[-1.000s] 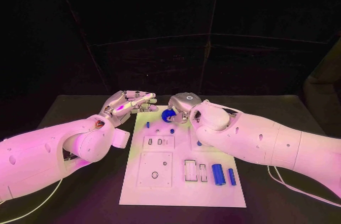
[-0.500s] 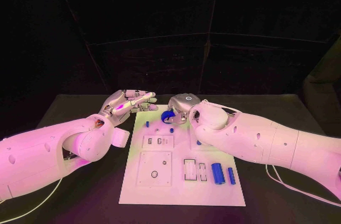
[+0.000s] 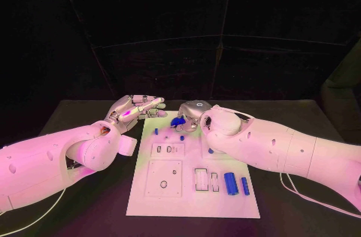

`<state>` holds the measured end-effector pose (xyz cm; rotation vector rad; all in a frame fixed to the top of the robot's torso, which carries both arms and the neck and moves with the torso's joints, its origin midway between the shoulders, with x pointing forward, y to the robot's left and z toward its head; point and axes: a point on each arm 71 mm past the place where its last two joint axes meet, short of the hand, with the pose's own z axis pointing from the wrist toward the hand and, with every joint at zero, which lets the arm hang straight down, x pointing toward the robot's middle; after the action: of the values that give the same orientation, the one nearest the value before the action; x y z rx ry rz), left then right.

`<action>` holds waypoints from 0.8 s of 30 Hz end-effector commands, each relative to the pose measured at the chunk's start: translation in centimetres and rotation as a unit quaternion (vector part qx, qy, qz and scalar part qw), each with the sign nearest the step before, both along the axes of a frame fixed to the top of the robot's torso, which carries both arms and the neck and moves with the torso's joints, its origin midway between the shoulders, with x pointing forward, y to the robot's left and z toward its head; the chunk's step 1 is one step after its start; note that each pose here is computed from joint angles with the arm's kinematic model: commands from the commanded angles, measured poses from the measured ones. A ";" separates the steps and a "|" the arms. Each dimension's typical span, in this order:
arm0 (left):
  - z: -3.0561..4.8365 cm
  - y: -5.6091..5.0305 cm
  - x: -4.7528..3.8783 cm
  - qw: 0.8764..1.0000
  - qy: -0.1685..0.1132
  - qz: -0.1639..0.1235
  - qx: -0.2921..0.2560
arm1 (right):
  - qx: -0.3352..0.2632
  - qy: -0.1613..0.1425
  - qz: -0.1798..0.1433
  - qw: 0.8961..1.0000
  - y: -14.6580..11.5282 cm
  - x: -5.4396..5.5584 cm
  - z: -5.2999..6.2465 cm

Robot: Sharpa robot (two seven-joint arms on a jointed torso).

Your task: Assemble the parts on the task board

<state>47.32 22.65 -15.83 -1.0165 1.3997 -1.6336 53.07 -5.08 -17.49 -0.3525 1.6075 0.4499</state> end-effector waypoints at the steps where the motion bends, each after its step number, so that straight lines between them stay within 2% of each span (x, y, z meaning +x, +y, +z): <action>1: 0.16 -0.1 0.00 1.000 -0.004 -0.003 -0.002 | -0.006 0.028 -0.006 1.000 -0.4 0.1 -0.6; 18: 0.15 0.1 0.05 1.000 -0.004 -0.001 -0.001 | 0.029 0.002 -0.005 1.000 -1.6 -0.1 0.1; 24: 0.14 0.2 0.06 1.000 -0.004 0.001 -0.001 | 0.080 -0.033 -0.001 0.996 -2.2 -0.2 0.9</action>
<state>47.38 22.85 -15.85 -1.0181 1.3980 -1.6284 52.93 -7.34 -17.48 -0.2850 1.5860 0.4891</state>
